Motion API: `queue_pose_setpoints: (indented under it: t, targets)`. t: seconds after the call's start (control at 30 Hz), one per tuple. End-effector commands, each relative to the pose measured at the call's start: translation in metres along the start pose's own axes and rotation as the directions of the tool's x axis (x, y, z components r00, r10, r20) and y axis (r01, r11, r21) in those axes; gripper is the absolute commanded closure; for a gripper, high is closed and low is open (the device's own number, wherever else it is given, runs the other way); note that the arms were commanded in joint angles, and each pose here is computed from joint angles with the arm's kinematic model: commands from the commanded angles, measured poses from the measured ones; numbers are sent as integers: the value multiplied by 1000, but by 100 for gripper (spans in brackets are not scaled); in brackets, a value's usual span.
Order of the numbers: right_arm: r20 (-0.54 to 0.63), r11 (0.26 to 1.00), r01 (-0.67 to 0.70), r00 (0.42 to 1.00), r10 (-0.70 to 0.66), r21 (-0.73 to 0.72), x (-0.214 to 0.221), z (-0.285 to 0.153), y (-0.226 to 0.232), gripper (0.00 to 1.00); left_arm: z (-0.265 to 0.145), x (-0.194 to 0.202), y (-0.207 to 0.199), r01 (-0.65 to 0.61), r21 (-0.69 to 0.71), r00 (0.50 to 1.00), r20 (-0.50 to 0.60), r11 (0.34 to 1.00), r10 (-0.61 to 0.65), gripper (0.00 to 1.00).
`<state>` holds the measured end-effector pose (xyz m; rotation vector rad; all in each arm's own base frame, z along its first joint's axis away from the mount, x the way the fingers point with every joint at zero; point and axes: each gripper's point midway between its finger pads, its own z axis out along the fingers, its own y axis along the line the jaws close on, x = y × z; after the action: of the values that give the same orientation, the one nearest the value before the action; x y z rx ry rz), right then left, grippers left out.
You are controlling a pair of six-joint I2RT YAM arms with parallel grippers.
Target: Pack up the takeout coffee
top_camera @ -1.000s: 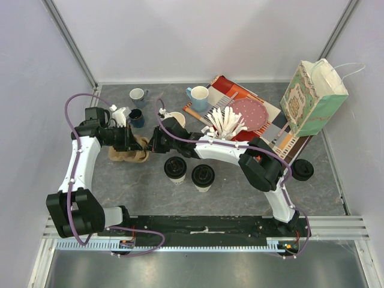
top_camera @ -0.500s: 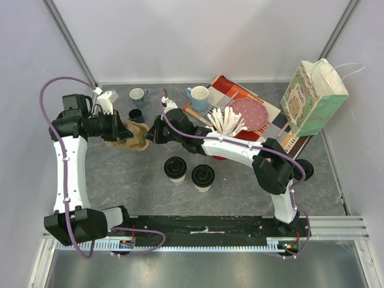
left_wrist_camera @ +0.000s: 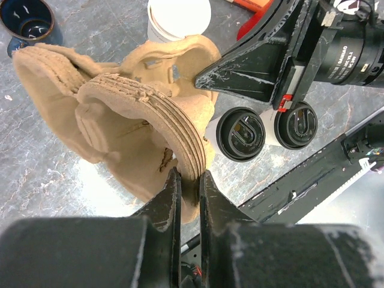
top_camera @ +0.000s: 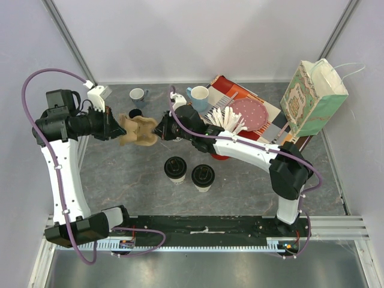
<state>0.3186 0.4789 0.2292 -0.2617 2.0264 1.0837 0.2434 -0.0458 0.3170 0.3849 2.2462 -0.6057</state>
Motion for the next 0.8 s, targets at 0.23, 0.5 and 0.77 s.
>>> queue_pose_setpoints:
  t: [0.23,0.5,0.77]
  targets:
    - [-49,978,51,998,-42,204,5,-21,-70,100,-30,-17,16,-202,-184,975,50,962,214,98]
    - [-36,974,48,999,-41,220,-1,-26,-74,100,-36,-13,35,-274,-267,960,-16,924,280,98]
    - [-21,971,47,999,-43,235,-9,-34,-80,100,-31,-1,55,-315,-308,949,-85,897,304,98]
